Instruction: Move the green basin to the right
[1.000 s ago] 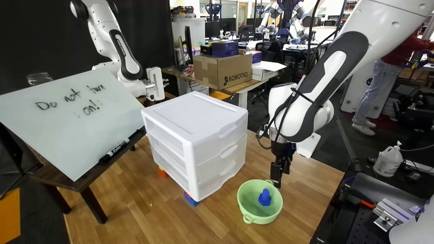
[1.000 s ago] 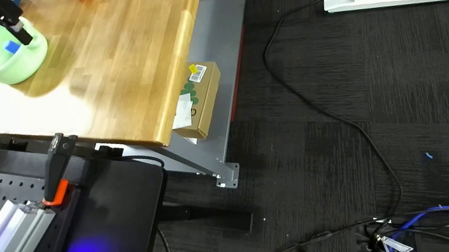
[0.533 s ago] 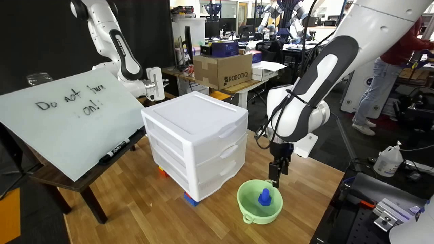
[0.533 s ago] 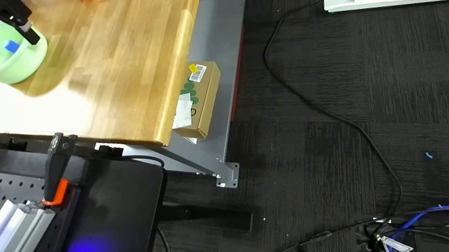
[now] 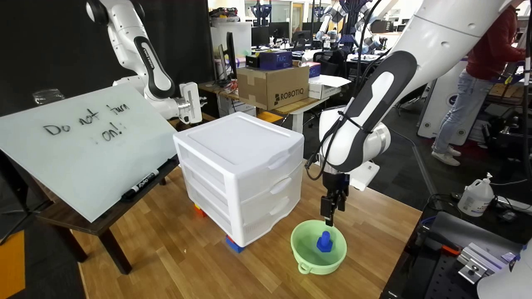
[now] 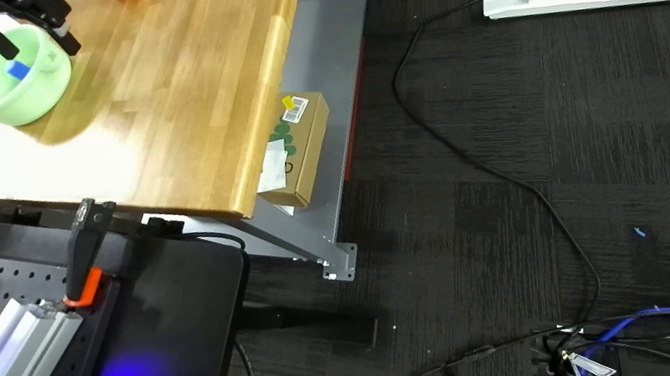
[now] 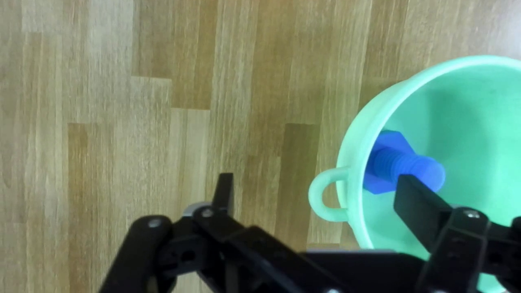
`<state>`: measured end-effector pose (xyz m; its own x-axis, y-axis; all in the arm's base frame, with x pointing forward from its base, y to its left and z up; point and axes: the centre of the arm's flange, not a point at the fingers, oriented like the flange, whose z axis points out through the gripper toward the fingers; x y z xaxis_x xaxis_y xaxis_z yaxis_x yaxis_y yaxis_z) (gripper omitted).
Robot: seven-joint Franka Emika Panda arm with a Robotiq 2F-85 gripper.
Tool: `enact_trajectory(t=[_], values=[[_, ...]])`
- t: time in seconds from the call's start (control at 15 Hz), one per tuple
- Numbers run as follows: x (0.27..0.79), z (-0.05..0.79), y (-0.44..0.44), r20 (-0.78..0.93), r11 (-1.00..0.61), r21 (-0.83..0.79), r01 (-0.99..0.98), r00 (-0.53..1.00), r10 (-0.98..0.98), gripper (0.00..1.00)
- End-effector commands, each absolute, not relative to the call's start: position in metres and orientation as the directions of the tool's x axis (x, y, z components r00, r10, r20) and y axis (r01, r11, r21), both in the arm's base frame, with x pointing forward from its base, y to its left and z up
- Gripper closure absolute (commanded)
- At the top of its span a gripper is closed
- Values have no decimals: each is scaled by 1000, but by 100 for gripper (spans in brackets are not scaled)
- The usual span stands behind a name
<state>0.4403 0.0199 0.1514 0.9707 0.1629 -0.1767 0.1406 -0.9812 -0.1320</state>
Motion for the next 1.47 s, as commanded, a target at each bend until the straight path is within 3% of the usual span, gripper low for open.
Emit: enact_trajectory(t=[0.0,0.6,0.73,1.33,1.4], values=[[458,137,11,-215,-980,-144,140,962,169,0],[467,108,16,-283,-976,-165,138,942,181,0],[466,112,21,-281,-976,-164,146,941,188,26],[463,117,35,-270,-972,-173,162,941,204,90],[463,117,37,-272,-972,-172,163,940,206,92]])
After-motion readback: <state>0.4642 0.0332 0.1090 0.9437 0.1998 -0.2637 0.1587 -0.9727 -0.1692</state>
